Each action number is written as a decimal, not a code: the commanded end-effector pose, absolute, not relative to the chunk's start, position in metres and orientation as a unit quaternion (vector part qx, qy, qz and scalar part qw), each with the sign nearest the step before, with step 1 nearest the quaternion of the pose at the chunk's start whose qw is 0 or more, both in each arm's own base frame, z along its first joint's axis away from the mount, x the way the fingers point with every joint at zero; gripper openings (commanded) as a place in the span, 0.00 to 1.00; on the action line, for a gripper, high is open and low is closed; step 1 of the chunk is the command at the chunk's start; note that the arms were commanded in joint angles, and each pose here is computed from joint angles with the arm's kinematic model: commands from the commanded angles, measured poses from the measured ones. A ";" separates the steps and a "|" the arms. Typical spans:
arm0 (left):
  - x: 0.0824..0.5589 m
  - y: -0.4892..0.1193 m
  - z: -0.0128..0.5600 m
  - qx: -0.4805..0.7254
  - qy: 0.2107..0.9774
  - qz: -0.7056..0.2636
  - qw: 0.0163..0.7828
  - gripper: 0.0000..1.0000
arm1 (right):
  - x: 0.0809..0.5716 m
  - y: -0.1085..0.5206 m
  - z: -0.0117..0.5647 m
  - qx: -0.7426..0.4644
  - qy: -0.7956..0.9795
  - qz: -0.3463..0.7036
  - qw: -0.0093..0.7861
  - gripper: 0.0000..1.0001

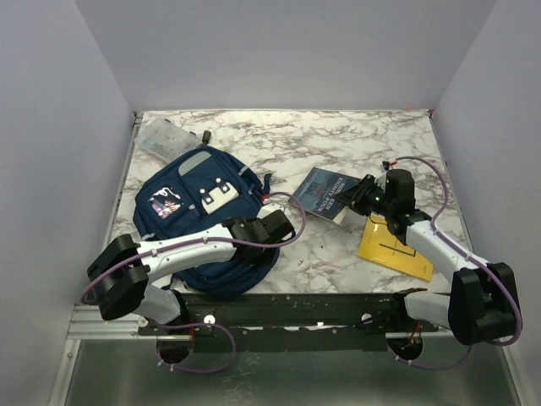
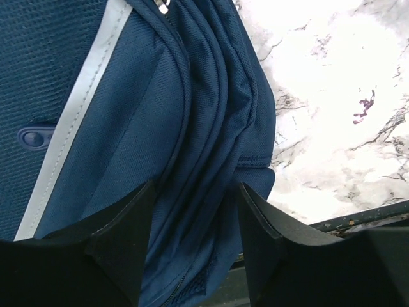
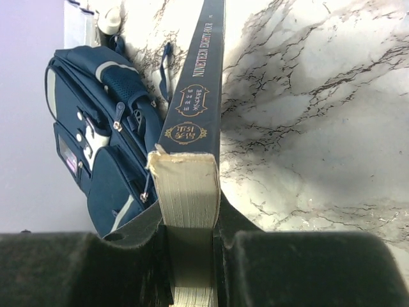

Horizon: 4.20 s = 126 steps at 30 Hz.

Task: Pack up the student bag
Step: Pick up the book from the center of the board, then place the book in the student bag.

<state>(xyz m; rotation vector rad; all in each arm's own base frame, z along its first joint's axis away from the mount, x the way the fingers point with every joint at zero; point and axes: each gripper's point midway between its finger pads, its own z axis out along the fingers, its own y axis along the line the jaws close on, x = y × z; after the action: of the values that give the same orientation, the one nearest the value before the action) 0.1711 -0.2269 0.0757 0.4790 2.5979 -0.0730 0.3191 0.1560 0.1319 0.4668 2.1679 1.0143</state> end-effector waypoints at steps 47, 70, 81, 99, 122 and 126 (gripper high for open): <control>0.212 -0.230 0.311 0.122 0.833 -0.268 0.468 0.00 | 0.189 0.225 0.255 -0.014 0.777 0.568 0.271 0.01; 0.182 -0.314 0.358 0.159 0.789 -0.462 0.372 0.00 | 0.253 0.360 0.206 0.056 0.714 0.596 0.362 0.28; 0.178 -0.301 0.342 0.155 0.790 -0.453 0.383 0.00 | 0.227 0.336 0.130 0.015 0.823 0.487 0.292 0.73; 0.179 -0.287 0.303 0.140 0.815 -0.421 0.373 0.00 | 0.199 0.354 0.098 -0.015 0.841 0.496 0.216 0.49; 0.201 -0.238 0.172 0.097 0.893 -0.314 0.307 0.00 | 0.280 0.098 0.090 0.215 0.888 0.207 0.349 0.98; 0.189 -0.242 0.163 0.104 0.892 -0.334 0.285 0.00 | 0.304 0.033 0.082 0.331 0.868 0.141 0.342 1.00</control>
<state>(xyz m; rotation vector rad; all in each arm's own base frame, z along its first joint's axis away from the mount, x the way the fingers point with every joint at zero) 0.1954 -0.2533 0.1867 0.2706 2.3264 -0.9302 0.2880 0.0825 0.0819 0.6740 2.2932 0.5290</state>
